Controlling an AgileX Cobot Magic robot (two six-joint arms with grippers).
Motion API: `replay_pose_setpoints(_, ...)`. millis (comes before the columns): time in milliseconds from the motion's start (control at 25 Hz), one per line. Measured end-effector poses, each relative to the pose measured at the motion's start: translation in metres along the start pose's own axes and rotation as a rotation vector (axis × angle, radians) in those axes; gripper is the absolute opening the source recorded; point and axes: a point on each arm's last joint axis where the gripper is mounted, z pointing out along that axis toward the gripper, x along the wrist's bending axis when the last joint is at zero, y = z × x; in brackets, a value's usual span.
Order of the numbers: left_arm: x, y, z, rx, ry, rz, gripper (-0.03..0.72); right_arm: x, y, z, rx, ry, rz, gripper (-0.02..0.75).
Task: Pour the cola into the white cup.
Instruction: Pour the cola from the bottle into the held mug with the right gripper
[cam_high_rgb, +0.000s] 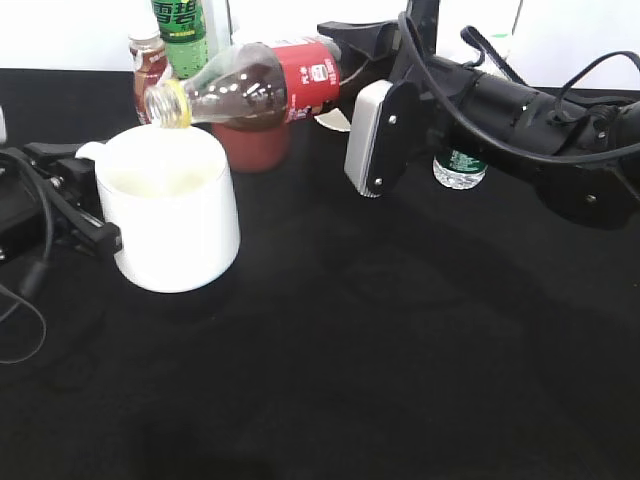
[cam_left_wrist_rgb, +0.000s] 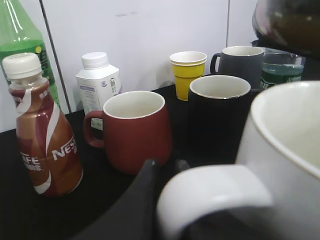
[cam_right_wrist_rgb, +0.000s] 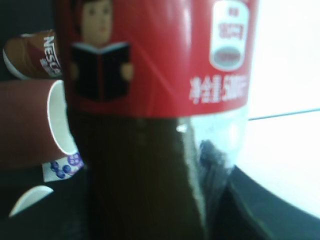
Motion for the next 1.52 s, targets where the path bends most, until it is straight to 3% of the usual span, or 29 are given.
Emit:
replay_pose_setpoints(240, 0.0006, -0.0041, -0.0001, 0.045, 0.007, 0.0, 0.059, 0.0, 0.0, 0.0, 0.0, 0.0, -0.12, 0.386)
replay_pose_setpoints(640, 0.0006, -0.0049, -0.0003, 0.052, 0.008, 0.0, 0.059, -0.0004, 0.0, 0.0, 0.001, -0.004, -0.173, 0.386)
replay_pose_setpoints(1360, 0.0007, -0.0052, -0.0003, 0.055, 0.008, 0.001, 0.059, -0.0014, 0.0002, 0.0002, -0.002, -0.013, -0.179, 0.386)
replay_pose_setpoints(1520, 0.0, 0.0002, -0.0002, -0.004, 0.001, 0.001, 0.059, -0.0015, 0.0, 0.0003, 0.0, -0.013, -0.113, 0.386)
